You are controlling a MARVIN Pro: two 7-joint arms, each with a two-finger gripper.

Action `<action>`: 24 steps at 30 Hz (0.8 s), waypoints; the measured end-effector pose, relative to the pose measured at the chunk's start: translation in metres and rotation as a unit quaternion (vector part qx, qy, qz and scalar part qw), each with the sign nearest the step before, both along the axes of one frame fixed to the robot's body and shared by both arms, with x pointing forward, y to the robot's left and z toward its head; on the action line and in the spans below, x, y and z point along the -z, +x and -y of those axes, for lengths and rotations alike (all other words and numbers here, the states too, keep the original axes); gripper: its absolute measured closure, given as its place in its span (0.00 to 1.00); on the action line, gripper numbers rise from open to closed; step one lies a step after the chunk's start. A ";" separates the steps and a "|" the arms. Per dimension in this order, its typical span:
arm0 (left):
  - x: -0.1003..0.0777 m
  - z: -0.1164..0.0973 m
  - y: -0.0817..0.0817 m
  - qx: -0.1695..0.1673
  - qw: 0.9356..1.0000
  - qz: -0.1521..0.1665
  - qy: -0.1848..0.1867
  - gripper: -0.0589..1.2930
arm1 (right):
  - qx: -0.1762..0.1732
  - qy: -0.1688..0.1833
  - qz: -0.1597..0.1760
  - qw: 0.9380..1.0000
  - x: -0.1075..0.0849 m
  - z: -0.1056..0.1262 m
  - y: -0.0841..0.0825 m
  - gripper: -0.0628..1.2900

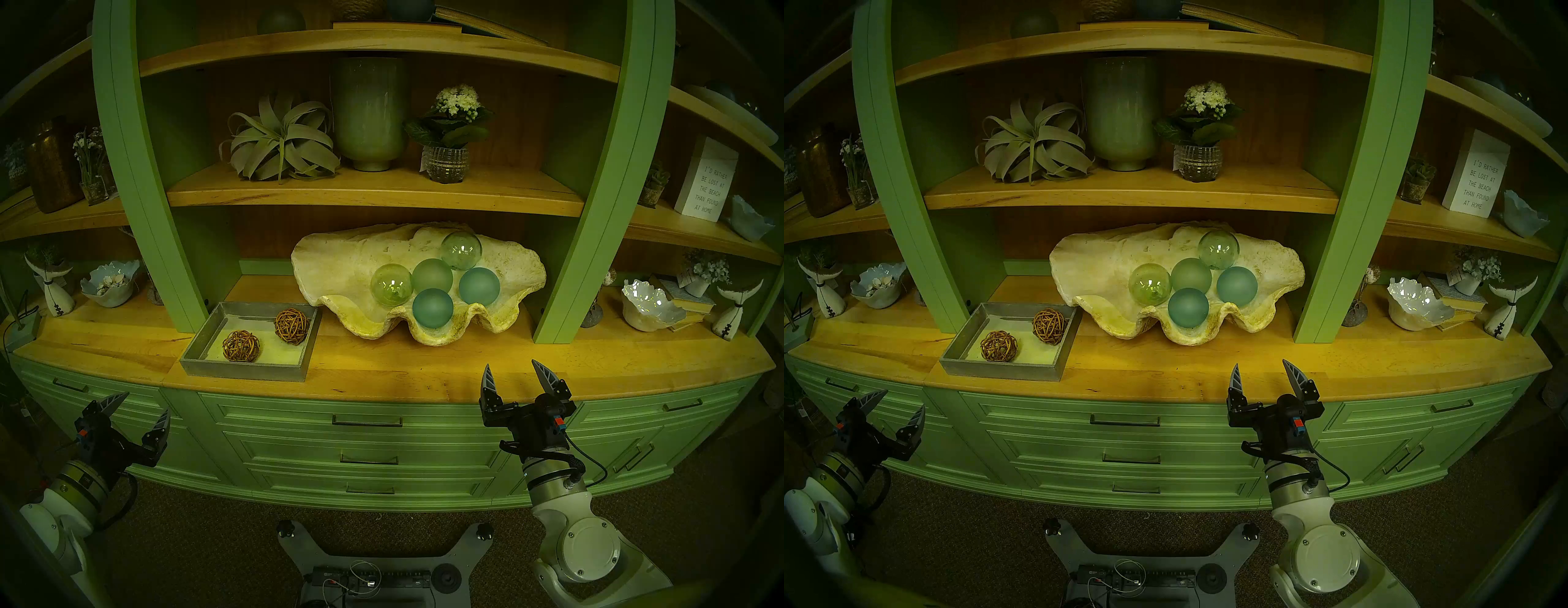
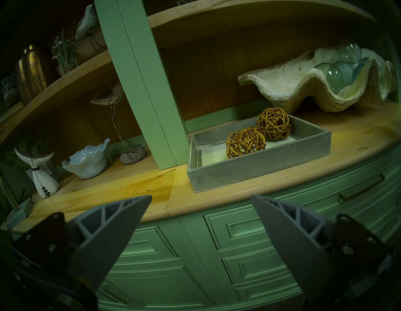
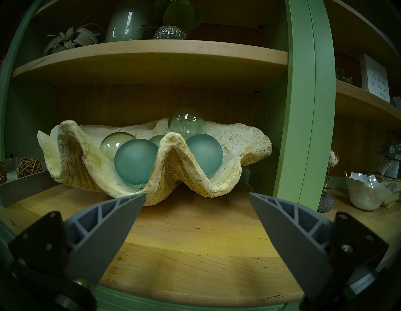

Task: Put wooden balls into bowl

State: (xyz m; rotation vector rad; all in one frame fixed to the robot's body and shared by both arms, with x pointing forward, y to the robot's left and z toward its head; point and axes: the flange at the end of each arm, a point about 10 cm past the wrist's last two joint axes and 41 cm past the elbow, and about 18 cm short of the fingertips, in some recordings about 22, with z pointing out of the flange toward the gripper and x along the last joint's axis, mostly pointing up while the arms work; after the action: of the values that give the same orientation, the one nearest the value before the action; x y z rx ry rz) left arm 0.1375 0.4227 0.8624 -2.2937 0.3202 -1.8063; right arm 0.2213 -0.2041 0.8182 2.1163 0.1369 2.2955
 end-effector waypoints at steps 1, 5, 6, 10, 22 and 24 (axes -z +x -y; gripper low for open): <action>0.000 0.000 0.000 0.000 1.000 0.000 0.000 0.04 | 0.000 0.000 0.000 1.000 0.000 0.000 0.000 0.04; 0.000 0.000 0.000 0.000 1.000 0.000 0.000 0.04 | 0.000 0.000 0.000 1.000 0.000 0.000 0.000 0.04; 0.000 0.000 0.000 0.000 1.000 -0.001 -0.001 0.04 | 0.000 0.000 0.000 1.000 0.000 0.000 0.000 0.04; -0.002 0.001 0.002 0.003 1.000 0.001 0.001 0.04 | 0.000 0.000 0.000 1.000 0.000 0.000 0.000 0.04; -0.033 0.011 0.047 0.049 0.998 0.023 0.015 0.04 | 0.000 -0.001 -0.002 1.000 0.002 0.000 0.000 0.04; -0.038 0.011 0.057 0.050 0.998 0.026 0.015 0.04 | 0.001 -0.001 -0.003 1.000 0.002 0.000 -0.001 0.04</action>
State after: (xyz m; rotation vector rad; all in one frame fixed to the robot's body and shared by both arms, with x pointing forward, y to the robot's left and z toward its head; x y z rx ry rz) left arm 0.1946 0.4117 0.9009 -2.2441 0.4577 -1.8900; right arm 0.2208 -0.2044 0.8158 2.1216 0.1380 2.2878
